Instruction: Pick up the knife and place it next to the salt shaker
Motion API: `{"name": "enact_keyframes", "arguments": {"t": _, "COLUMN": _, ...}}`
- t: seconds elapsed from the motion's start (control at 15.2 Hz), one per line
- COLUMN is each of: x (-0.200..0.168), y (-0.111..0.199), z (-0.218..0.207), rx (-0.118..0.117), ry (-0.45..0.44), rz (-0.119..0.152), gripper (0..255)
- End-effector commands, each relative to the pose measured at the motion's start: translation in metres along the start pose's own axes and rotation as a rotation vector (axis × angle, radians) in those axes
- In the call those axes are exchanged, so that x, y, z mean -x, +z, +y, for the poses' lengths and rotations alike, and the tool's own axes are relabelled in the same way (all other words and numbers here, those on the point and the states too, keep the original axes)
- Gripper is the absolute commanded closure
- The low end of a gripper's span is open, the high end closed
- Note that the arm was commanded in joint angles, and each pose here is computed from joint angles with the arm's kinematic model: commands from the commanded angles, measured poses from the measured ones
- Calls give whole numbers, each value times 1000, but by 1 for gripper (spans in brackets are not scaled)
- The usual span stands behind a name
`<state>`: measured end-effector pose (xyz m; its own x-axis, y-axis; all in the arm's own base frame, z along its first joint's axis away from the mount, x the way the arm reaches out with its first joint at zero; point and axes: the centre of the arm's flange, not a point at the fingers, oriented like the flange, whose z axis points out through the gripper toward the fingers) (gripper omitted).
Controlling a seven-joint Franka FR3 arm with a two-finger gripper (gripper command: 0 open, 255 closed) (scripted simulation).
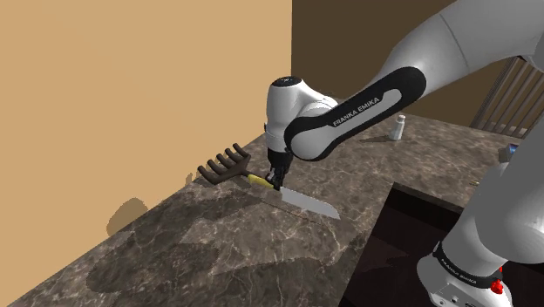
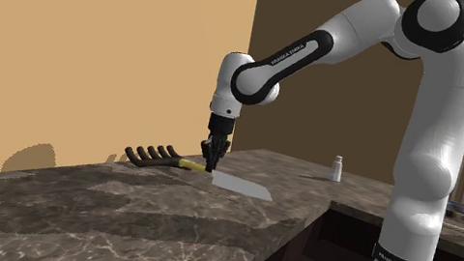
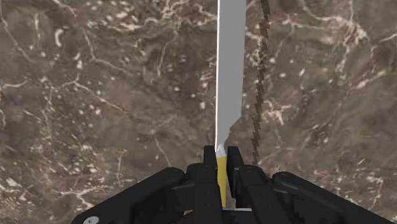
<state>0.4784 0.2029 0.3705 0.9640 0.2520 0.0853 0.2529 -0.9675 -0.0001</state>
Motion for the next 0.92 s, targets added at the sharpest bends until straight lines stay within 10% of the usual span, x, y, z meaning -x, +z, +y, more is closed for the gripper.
{"name": "enact_keyframes", "arguments": {"t": 0.0, "x": 0, "y": -11, "z": 0, "rx": 0, "ry": 0, "rz": 0, "gripper": 255}}
{"name": "enact_keyframes", "arguments": {"t": 0.86, "x": -6, "y": -79, "z": 0, "rx": 0, "ry": 0, "rz": 0, "gripper": 255}}
